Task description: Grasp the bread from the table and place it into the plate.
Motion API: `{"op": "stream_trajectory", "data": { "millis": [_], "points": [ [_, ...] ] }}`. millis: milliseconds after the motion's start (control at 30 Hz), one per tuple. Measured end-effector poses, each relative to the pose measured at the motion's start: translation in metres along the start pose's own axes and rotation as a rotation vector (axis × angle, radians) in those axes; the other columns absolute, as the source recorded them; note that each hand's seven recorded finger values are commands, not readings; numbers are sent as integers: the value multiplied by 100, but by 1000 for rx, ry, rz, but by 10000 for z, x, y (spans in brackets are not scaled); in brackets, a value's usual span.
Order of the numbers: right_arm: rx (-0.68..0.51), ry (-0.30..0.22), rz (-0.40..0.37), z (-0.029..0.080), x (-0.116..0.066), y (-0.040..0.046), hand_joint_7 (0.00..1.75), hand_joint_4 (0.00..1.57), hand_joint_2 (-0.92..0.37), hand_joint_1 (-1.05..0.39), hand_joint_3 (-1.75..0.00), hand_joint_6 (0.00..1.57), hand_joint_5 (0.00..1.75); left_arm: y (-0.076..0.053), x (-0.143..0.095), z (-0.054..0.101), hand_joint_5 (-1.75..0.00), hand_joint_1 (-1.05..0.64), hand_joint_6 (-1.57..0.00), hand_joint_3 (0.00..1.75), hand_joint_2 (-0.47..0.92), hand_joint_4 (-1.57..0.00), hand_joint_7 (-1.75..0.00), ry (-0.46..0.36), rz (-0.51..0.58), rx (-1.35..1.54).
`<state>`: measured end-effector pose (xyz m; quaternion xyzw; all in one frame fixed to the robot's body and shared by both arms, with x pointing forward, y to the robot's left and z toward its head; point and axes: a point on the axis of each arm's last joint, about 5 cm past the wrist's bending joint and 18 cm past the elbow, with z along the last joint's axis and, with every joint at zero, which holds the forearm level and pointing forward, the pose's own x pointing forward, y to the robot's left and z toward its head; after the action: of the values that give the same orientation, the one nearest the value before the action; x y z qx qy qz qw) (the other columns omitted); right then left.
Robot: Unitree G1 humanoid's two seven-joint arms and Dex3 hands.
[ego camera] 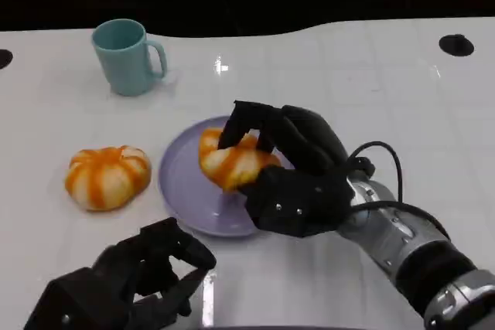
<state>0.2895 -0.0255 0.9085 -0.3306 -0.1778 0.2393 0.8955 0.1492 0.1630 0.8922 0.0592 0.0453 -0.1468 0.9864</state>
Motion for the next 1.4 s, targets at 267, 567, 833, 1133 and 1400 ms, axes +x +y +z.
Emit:
{"op": "stream_trajectory", "data": {
  "millis": [267,567,833,1133,1400],
  "points": [
    [-144,80,195,-17,12,-47,0,1,-92,-59,-27,25,21,-3,-4,-4,-175,-37,-59,45,92,-63,-134,2,0,-2],
    [-138,55,251,59,-68,-175,1,2,-92,-64,-31,23,19,-17,-11,-1,-175,-37,-59,47,92,-66,-135,3,-2,2],
    [-85,18,241,59,-286,-421,2,4,-92,-60,-30,25,26,-46,-6,4,-175,-38,-59,48,92,-66,-136,1,-10,-1],
    [14,-10,183,-82,-711,-583,7,19,-92,-51,-22,37,41,-58,-4,14,-175,-40,-59,47,92,-65,-137,0,-6,1],
    [79,-3,101,-221,-1052,-642,24,54,-91,-33,-9,69,85,-64,-1,16,-175,-41,-58,47,92,-65,-137,4,-7,-1]
  ]
}}
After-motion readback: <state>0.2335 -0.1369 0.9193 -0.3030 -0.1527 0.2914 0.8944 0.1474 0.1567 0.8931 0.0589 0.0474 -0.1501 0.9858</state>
